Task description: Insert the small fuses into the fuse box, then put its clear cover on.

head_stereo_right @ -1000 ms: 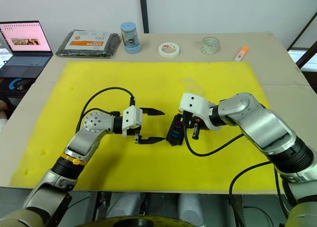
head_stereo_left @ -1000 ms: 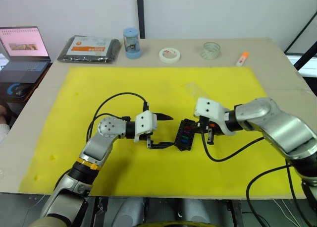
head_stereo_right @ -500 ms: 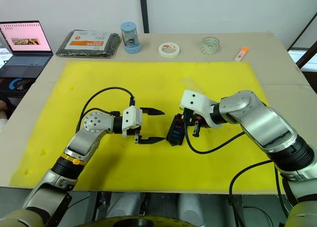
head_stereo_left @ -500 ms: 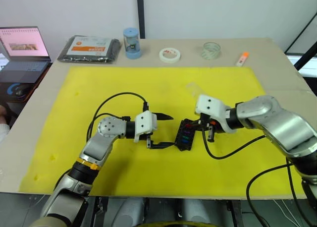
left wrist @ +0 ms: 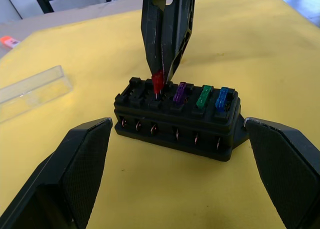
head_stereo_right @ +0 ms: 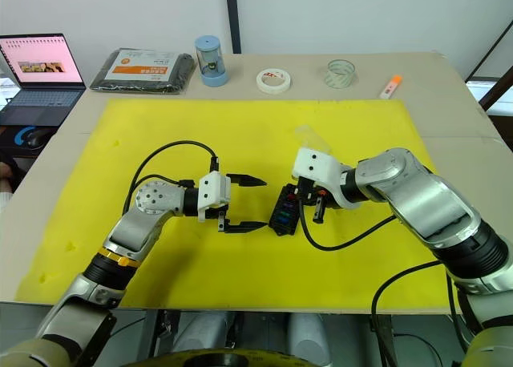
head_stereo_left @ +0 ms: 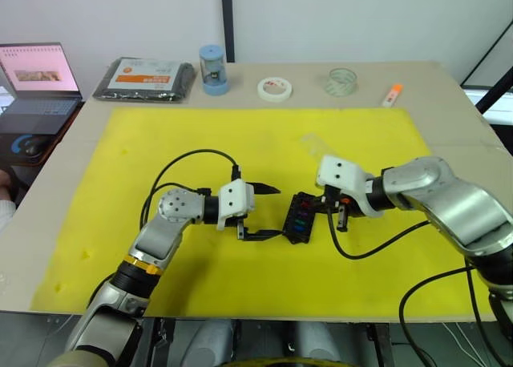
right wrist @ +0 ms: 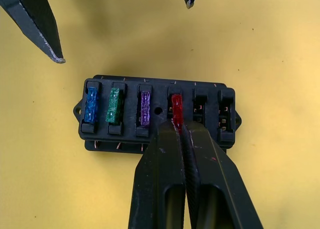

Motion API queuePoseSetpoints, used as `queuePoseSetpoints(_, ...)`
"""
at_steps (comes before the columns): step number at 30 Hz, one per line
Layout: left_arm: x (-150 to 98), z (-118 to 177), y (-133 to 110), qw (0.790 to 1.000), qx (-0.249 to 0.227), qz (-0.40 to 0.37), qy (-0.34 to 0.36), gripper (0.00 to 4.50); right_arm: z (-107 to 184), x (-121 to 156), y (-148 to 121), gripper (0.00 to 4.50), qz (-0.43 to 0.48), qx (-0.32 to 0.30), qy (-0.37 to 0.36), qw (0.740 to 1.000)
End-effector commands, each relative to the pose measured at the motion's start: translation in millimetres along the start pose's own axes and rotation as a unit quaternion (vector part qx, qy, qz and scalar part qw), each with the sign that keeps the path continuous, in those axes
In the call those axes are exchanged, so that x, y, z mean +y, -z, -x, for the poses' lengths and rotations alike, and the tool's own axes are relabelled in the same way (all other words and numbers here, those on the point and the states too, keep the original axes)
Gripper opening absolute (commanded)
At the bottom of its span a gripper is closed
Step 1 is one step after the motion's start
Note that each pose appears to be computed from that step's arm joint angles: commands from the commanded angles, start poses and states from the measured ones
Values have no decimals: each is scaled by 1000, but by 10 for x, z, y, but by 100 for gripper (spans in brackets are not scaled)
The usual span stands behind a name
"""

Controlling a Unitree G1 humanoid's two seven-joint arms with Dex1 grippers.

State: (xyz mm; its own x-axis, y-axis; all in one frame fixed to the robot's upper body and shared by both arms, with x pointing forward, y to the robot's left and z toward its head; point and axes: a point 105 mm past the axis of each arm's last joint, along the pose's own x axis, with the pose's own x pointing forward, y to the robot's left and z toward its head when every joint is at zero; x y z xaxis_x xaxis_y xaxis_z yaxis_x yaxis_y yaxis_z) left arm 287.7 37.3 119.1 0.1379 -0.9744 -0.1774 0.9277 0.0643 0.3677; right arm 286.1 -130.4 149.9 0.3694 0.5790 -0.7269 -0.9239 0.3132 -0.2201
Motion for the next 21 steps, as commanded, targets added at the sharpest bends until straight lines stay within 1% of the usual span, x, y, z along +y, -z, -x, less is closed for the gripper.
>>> queuePoseSetpoints(1,11,3,-48,1000,-4,-15,-3,444,48,15,-60,0,15,-5,5,1000)
queuePoseSetpoints(21,-8,-22,-60,1000,-7,-17,1,444,-49,30,-13,0,-7,8,6,1000)
